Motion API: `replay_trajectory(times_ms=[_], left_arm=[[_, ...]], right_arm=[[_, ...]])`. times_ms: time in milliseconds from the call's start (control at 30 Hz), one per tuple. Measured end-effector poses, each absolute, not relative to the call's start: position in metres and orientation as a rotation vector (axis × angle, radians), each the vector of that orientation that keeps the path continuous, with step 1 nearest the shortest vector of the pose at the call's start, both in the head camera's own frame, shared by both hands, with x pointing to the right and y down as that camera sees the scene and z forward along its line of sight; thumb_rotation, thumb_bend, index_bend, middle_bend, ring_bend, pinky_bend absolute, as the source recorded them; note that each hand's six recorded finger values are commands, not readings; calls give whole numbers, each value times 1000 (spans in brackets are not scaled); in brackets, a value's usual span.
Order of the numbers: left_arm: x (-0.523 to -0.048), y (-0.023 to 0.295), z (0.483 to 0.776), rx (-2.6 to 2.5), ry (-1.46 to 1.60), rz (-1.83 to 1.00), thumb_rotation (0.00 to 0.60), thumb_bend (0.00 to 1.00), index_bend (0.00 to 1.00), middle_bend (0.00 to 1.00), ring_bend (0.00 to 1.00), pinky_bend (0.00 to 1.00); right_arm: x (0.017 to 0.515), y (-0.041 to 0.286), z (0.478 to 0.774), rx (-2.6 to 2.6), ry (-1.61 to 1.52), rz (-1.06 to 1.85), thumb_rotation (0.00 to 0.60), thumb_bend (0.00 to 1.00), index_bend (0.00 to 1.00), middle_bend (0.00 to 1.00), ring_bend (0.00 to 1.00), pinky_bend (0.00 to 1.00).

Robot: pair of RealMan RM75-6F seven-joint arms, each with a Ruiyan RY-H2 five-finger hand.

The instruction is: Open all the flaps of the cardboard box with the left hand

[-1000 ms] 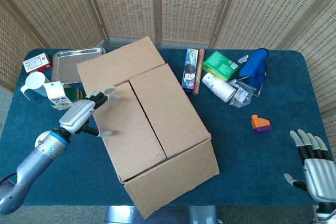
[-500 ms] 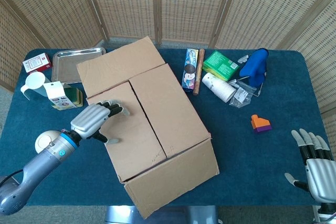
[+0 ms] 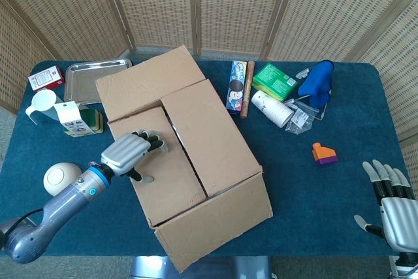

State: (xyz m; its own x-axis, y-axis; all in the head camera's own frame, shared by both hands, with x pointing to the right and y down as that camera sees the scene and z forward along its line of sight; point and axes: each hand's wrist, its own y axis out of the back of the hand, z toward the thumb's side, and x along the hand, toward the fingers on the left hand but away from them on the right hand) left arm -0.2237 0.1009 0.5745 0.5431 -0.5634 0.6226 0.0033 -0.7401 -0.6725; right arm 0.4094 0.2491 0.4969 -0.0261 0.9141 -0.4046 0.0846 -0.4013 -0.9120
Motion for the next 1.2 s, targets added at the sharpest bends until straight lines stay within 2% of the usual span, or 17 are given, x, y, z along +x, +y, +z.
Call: replay_trajectory(times_ms=[300,667,767,933,1200], left_arm=[[-208,105,580,-2137,423,-1178,600,36,291,275,195,218],[-192,101,585,-2129,426,-1181,600,36,277,202,141,203],[-187,101,587,-2128,426,-1176,600,37,267,171,117,196],[-181,99,586,-2121,449,-1167,600,36,233,64,63,180],[-180,93,571,-2091,495,-1124,600,36,210,0,14,174]], right_arm=[[410,249,496,-1553,-1079,1503,600,0,0,0,0,0],[409,249,496,-1557,-1078,1502,600,0,0,0,0,0],[410,249,495,-1558,-1084,1502,600,0,0,0,0,0],[410,248,495,-1560,-1085,1501,600,0,0,0,0,0],[409,249,494,-1561,-1081,1495,600,0,0,0,0,0]])
